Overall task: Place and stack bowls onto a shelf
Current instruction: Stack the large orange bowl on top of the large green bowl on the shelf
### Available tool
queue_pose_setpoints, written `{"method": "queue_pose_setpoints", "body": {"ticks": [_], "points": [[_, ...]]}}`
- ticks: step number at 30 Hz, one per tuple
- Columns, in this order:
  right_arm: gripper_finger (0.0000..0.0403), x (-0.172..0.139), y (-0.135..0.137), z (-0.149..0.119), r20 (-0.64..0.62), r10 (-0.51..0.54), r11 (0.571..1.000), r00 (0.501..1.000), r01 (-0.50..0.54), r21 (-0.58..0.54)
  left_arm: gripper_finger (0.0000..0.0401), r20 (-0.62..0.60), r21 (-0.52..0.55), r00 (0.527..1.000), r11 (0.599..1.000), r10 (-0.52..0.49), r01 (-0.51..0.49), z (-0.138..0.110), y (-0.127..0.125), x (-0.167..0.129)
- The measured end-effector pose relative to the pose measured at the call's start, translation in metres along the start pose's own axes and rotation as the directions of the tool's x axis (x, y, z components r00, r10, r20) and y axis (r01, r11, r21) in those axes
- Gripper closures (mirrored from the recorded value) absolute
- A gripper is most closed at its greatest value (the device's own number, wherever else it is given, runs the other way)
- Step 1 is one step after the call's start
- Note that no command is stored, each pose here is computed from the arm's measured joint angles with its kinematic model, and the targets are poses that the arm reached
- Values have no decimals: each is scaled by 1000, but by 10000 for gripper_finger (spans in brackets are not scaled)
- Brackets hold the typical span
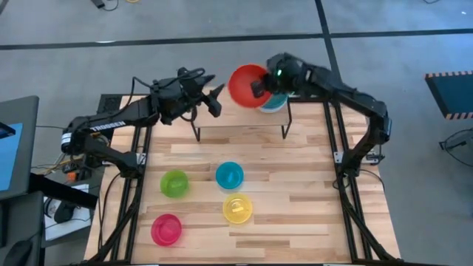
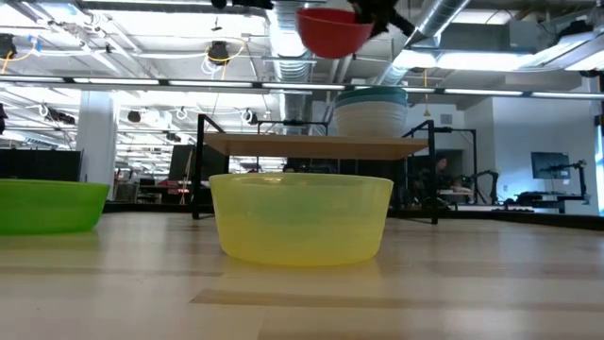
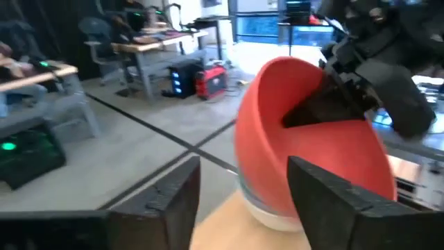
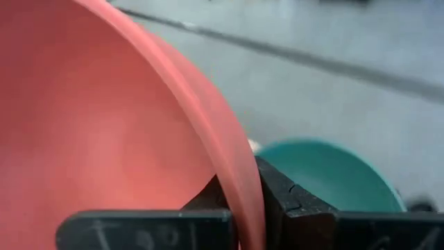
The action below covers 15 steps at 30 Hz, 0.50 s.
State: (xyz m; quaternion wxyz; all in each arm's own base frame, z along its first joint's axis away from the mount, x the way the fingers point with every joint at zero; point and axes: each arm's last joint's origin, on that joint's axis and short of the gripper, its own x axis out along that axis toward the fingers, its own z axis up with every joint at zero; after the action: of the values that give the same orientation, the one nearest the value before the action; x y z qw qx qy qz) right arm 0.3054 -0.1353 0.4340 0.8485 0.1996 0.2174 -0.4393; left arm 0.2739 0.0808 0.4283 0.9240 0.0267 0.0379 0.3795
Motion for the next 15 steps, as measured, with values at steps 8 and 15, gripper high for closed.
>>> {"method": "queue_pose_setpoints", "body": {"ticks": [8, 15], "points": [[362, 16, -68, 3, -289, -59, 973, 955, 121, 199, 180, 5, 12, 1000, 1000, 28, -28, 3, 6, -4], [354, 20, -105, 6, -388, -84, 942, 918, 200, 268, 180, -82, -5, 996, 999, -36, 36, -6, 3, -5]]}}
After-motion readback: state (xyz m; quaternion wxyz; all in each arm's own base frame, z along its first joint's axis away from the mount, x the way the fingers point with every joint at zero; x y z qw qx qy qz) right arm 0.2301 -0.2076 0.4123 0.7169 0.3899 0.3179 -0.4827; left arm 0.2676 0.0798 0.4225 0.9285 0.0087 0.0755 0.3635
